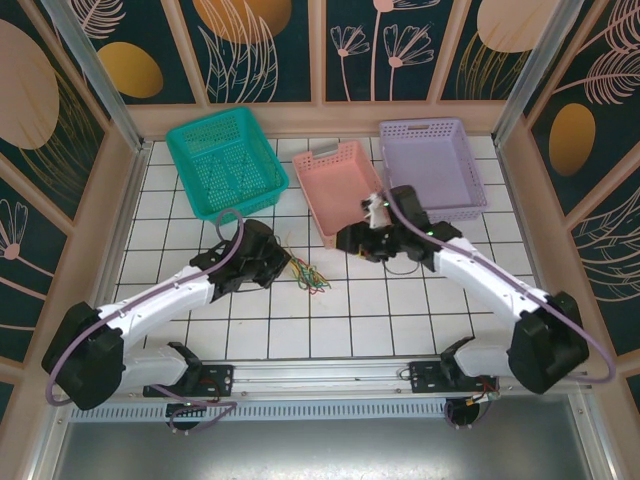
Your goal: Untangle the cables
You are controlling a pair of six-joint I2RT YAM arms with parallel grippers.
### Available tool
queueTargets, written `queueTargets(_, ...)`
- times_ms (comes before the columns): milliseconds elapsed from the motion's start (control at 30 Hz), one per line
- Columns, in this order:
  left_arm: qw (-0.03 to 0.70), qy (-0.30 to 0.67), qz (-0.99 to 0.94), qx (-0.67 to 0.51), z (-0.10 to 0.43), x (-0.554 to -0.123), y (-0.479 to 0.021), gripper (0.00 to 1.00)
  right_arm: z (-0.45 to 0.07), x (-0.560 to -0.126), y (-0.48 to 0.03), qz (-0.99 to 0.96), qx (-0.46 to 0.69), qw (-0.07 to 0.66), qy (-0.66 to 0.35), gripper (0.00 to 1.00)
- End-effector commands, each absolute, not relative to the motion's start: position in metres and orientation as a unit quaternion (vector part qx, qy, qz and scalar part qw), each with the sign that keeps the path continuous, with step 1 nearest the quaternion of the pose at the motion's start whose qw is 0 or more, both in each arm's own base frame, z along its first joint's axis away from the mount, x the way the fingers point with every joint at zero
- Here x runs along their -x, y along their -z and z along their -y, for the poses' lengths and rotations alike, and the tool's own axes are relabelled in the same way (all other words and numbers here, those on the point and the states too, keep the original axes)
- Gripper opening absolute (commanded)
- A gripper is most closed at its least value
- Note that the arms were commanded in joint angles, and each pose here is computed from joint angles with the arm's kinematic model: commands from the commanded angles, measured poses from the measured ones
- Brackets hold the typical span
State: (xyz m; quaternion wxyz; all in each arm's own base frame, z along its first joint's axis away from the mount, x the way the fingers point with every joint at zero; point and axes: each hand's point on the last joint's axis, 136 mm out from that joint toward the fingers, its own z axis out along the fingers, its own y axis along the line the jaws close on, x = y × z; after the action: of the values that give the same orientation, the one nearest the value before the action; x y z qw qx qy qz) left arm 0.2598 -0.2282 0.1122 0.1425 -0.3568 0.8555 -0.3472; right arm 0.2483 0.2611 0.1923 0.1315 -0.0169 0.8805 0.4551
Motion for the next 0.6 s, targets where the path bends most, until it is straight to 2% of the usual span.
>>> queueTargets(0,0.154,0.379,-0.826,0.388,0.229,-0.267,-0.124,0.0,-0.254,-0.232,-0.201,-0.857,-0.066,0.053,-0.508,0.52)
queueTargets(200,0.165,0.388,-0.814,0.399,0.227,-0.272,-0.13,0.0,-0.24,-0.199,-0.162,-0.814,-0.258,-0.094,-0.512,0.32)
queueTargets(333,0.168,0.391,-0.813,0.398,0.229,-0.274,-0.13,0.0,-0.242,-0.192,-0.156,-0.772,-0.323,-0.142,-0.529,0.31)
queueTargets(567,0.167,0.396,-0.814,0.392,0.231,-0.274,-0.13,0.0,-0.264,-0.2,-0.162,-0.739,-0.349,-0.158,-0.554,0.31)
